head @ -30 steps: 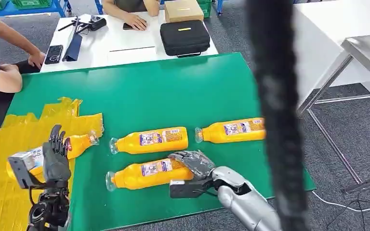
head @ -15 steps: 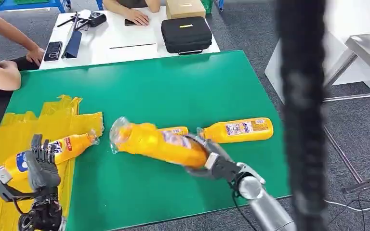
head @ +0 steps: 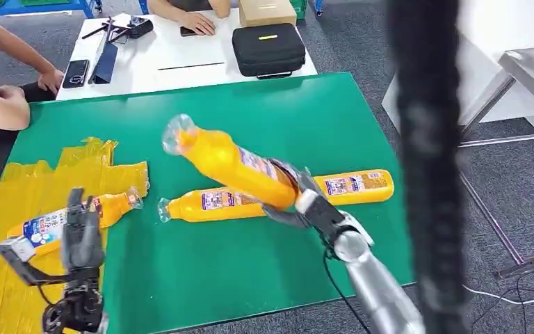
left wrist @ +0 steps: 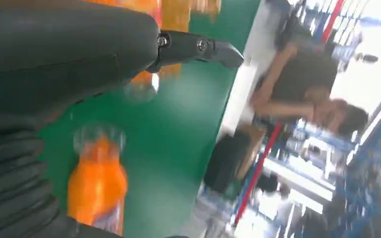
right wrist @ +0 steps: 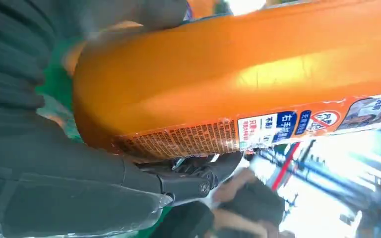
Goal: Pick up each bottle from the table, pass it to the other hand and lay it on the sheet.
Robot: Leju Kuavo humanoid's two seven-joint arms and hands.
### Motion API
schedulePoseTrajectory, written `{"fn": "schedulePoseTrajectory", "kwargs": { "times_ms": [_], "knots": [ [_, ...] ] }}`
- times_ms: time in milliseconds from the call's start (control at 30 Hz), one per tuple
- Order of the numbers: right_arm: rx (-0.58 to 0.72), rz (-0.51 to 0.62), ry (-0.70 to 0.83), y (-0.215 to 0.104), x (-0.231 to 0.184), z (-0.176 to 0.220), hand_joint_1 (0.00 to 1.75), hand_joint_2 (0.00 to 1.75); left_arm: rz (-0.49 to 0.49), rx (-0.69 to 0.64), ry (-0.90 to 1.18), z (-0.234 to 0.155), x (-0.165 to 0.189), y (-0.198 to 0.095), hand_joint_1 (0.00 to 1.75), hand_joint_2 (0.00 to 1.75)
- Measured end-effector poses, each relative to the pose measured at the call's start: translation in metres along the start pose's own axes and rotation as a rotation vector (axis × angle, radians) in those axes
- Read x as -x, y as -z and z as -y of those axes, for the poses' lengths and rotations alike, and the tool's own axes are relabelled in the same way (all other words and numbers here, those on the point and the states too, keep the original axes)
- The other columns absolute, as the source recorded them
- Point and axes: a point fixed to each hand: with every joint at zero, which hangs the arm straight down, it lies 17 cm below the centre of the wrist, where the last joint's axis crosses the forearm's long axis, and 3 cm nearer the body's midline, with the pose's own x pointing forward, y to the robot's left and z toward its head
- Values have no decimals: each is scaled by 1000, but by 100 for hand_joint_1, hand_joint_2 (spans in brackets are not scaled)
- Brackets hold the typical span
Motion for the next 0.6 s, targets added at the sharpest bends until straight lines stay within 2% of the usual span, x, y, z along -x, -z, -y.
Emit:
{"fn": "schedulePoseTrajectory", "kwargs": {
  "times_ms": [133,300,600],
  "knots": [
    [25,-5,1,34,-3,-20,175,175,-29,100,-113,51,11,-4,0,175],
    [16,-34,18,54,2,-42,175,175,-45,183,-160,92,15,-2,0,175],
    [-48,-84,35,57,12,-78,175,175,-39,219,-170,109,15,4,0,175]
  ]
}}
